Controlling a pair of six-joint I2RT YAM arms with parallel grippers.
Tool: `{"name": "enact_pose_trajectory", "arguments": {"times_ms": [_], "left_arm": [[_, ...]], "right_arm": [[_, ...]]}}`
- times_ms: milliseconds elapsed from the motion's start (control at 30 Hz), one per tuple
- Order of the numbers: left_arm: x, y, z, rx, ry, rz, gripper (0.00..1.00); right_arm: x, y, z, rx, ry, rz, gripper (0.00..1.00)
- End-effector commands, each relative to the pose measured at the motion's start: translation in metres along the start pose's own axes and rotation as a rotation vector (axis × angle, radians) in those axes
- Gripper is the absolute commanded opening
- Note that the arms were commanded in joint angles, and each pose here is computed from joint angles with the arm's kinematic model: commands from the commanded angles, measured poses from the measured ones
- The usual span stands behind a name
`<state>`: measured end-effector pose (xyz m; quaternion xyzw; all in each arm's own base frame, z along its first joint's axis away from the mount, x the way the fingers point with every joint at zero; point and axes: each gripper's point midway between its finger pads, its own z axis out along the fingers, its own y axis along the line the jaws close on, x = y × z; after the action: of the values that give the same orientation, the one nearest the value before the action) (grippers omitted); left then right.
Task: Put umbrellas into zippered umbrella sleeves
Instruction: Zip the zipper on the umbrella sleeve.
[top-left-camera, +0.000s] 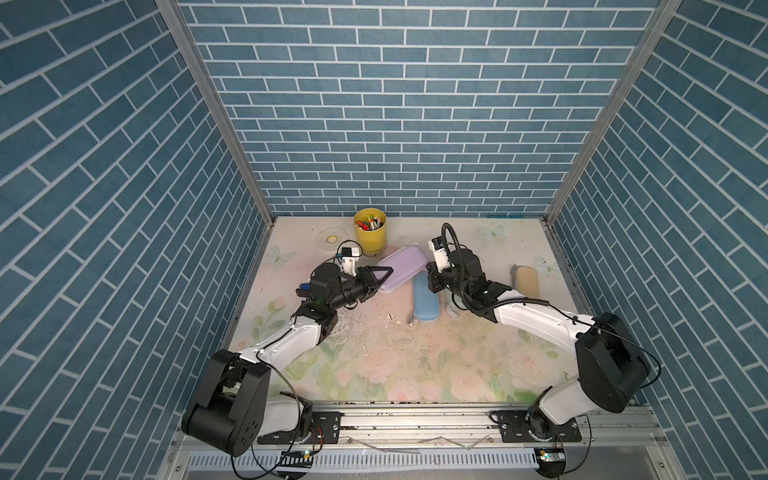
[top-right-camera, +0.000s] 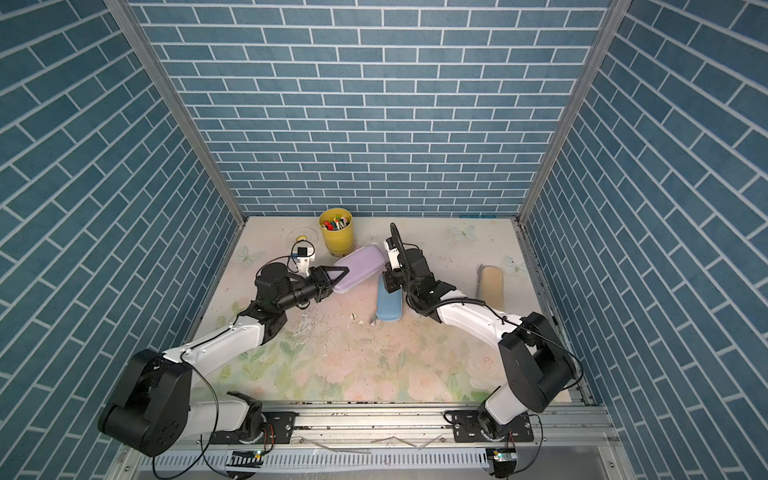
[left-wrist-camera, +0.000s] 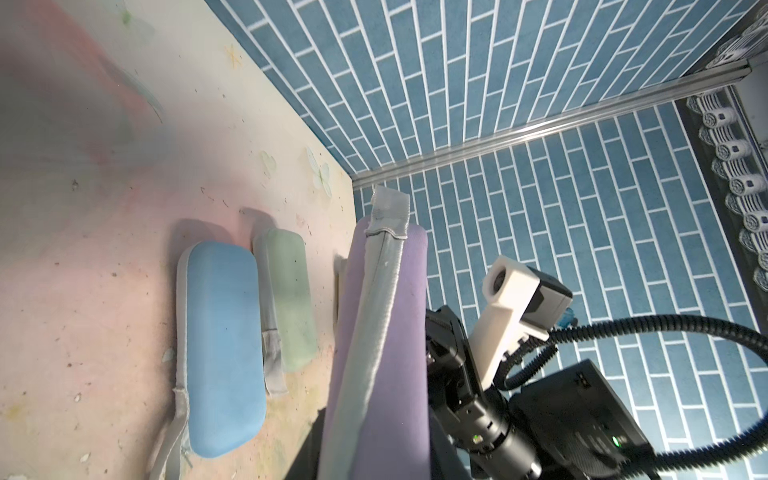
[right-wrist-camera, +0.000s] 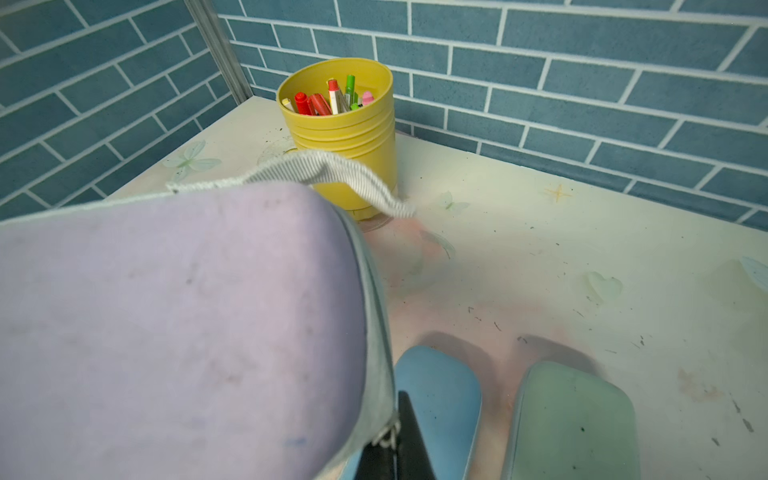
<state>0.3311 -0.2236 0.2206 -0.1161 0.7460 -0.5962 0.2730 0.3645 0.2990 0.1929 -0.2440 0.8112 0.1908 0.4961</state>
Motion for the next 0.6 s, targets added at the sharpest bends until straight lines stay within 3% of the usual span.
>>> {"name": "enact_pose_trajectory", "arguments": {"times_ms": [0,167,200,267,333,433,567], "left_arm": [[0.005,-0.020,-0.009,0.071,0.107,0.047,0.15],[0.015,-0.030,-0.009,0.091,0.222,0.106,0.13],[0.012,-0.032,-0.011,0.090,0.223,0.123,0.13],[0.004,-0.033,-0.018,0.089,0.208,0.156,0.15],[0.001,-0.033,-0.021,0.081,0.211,0.192,0.17],[0.003,-0.038,-0.020,0.096,0.245,0.242,0.21],[0.010,-0.044,-0.016,0.135,0.289,0.258,0.22]], "right_arm": [[-0.022,-0.036,-0.007,0.091,-0.040,-0.065,0.00],[-0.023,-0.008,-0.005,-0.083,0.018,-0.096,0.00],[-0.017,-0.007,-0.006,-0.107,0.061,-0.067,0.07],[0.000,-0.016,-0.010,-0.128,0.168,0.039,0.35],[0.012,-0.029,-0.020,-0.154,0.251,0.186,0.55],[-0.001,-0.022,-0.034,-0.342,0.268,0.416,0.78],[-0.023,0.007,-0.035,-0.616,0.294,0.584,0.83]]}}
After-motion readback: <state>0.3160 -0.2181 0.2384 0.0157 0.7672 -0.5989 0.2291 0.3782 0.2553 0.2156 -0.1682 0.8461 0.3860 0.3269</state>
